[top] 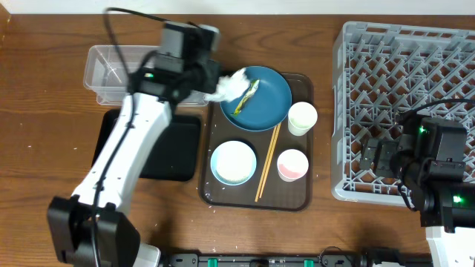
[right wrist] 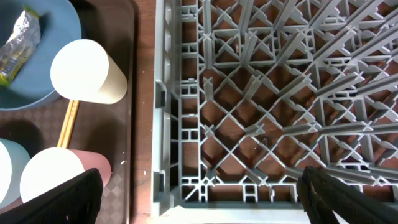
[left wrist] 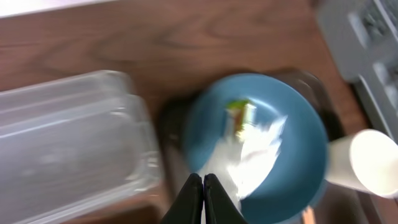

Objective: Sort waste into correct bins and load items into the dishwasher rack
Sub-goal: 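Carry the tissue left and drop it into the clear plastic bin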

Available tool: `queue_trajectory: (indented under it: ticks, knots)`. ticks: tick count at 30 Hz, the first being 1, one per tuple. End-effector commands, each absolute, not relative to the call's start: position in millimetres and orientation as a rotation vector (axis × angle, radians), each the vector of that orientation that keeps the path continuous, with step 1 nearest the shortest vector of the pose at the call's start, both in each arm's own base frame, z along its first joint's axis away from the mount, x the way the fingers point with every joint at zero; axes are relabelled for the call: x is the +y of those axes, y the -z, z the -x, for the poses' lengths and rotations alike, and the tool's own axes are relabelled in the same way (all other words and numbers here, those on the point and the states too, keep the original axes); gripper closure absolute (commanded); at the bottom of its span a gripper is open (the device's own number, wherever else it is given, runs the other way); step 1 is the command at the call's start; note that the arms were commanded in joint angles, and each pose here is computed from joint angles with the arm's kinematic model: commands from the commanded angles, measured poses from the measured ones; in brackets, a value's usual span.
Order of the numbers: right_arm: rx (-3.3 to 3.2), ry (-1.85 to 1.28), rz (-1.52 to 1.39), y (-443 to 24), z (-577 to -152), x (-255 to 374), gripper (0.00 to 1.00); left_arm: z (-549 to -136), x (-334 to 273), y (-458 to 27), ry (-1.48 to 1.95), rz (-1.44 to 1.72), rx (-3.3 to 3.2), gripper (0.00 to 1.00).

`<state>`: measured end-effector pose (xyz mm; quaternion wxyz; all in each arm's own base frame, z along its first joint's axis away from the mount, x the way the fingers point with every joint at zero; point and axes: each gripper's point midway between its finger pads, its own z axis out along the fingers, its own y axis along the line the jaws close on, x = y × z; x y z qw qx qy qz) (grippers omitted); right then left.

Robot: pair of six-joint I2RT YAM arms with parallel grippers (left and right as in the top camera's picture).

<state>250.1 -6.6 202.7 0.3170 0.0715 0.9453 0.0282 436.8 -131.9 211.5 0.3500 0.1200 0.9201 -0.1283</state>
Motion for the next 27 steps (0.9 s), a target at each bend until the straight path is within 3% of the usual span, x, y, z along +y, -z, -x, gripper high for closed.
queue_trajectory:
  ticks: [1,7,13,14,16,19,22,27]
  knots:
    - [2.469,-0.072,-0.171,-211,-251,-6,0.01,-451,-88,-216,0.27,-0.196,2.375,0.94]
    - [2.469,-0.072,-0.171,-211,-251,-6,0.01,-470,-25,-222,0.202,-0.035,2.325,0.94]
    - [2.469,-0.072,-0.171,-211,-251,-6,0.01,-459,-16,-212,0.236,-0.007,2.386,0.94]
    - [2.469,-0.072,-0.171,-211,-251,-6,0.01,-454,-22,-208,0.269,-0.017,2.409,0.89]
    - [2.469,-0.072,-0.171,-211,-251,-6,0.01,-441,-38,-201,0.367,-0.052,2.457,0.6]
    - [2.469,-0.072,-0.171,-211,-251,-6,0.01,-422,-59,-188,0.456,-0.09,2.535,0.4]
    - [2.469,-0.072,-0.171,-211,-251,-6,0.01,-407,-73,-173,0.476,-0.124,2.599,0.32]
    - [2.469,-0.072,-0.171,-211,-251,-6,0.01,-396,-87,-143,0.415,-0.225,2.658,0.29]
